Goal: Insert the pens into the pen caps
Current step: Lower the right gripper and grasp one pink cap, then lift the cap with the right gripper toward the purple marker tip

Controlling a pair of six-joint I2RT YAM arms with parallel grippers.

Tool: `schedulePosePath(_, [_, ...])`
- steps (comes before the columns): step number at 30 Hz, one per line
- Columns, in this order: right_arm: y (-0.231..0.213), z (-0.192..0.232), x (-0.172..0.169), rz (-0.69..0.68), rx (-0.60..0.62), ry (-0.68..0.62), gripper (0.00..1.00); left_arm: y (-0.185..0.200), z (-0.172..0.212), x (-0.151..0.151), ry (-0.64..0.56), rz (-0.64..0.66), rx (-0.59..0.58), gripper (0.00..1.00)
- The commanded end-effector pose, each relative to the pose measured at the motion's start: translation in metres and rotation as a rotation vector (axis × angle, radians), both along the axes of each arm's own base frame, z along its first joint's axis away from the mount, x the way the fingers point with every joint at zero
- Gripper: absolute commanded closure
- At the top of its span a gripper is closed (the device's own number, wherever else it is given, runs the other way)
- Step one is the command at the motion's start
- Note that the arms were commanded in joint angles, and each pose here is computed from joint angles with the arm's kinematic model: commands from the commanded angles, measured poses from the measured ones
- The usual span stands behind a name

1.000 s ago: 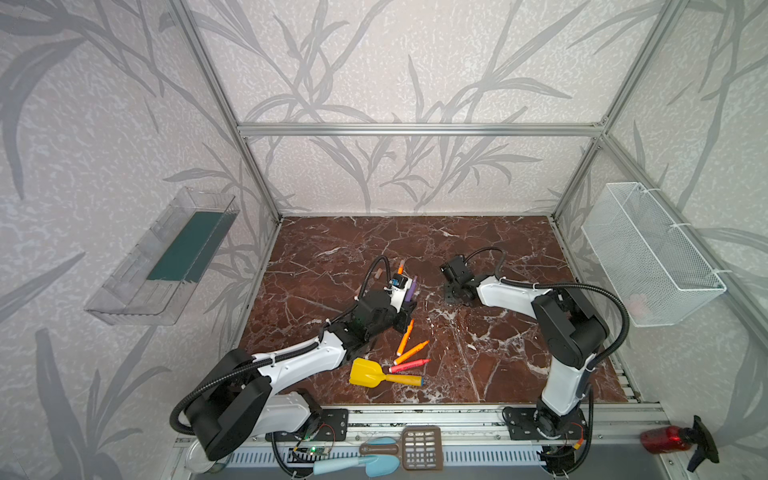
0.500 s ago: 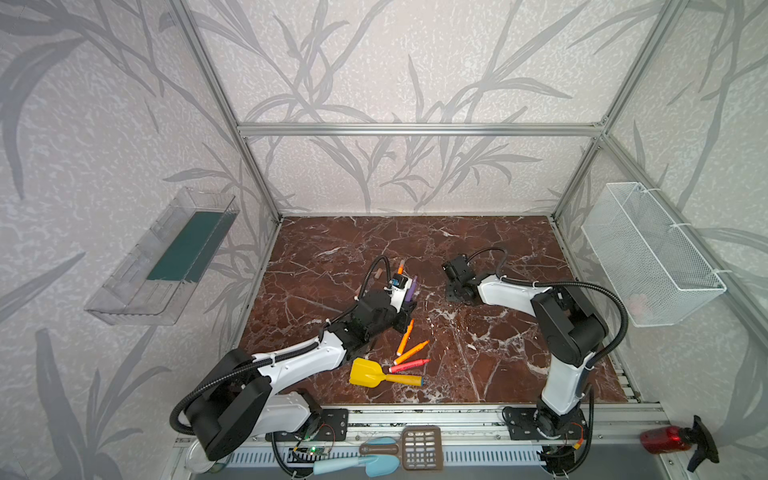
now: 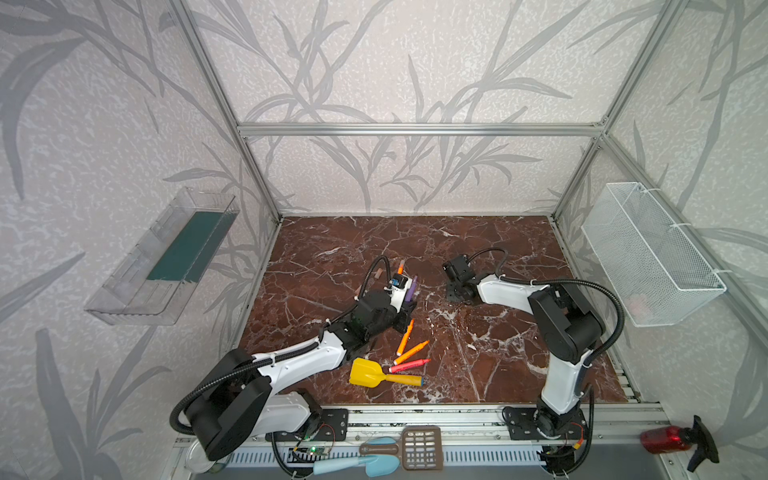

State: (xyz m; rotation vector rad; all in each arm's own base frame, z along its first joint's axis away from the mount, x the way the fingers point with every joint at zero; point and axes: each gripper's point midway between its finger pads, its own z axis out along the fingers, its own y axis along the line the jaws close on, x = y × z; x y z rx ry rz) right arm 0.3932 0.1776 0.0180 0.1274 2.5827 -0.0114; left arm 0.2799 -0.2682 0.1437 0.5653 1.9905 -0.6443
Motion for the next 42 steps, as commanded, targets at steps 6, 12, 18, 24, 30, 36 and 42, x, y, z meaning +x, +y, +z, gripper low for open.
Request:
schedulePosePath(6, [-0.011,-0.016,-0.002,-0.022,-0.017,0.040,0.70,-0.002,0.007,0.001,-0.025,-0.004,-0.008,1.00])
schedulePosePath(12, [-0.010,-0.019,-0.004,-0.024,-0.002,0.043,0.80,-0.002,0.006,0.001,-0.024,-0.004,-0.007,1.00])
schedulePosePath(18, [-0.007,-0.015,-0.006,-0.025,0.038,0.033,0.86,-0.003,0.005,0.000,-0.023,-0.010,-0.012,1.00])
schedulePosePath(24, [-0.013,0.003,-0.013,-0.047,0.083,-0.022,0.90,-0.007,0.003,-0.001,-0.014,-0.031,-0.019,1.00])
schedulePosePath(30, [-0.031,0.046,-0.031,-0.099,0.170,-0.158,0.93,-0.022,0.002,-0.011,0.015,-0.127,-0.045,1.00])
schedulePosePath(36, [-0.046,0.100,-0.060,-0.105,0.311,-0.354,0.96,-0.042,0.001,-0.027,0.030,-0.236,-0.056,1.00])
schedulePosePath(42, [-0.070,0.152,-0.094,-0.127,0.449,-0.578,0.97,-0.061,-0.001,-0.039,0.037,-0.305,-0.037,1.00])
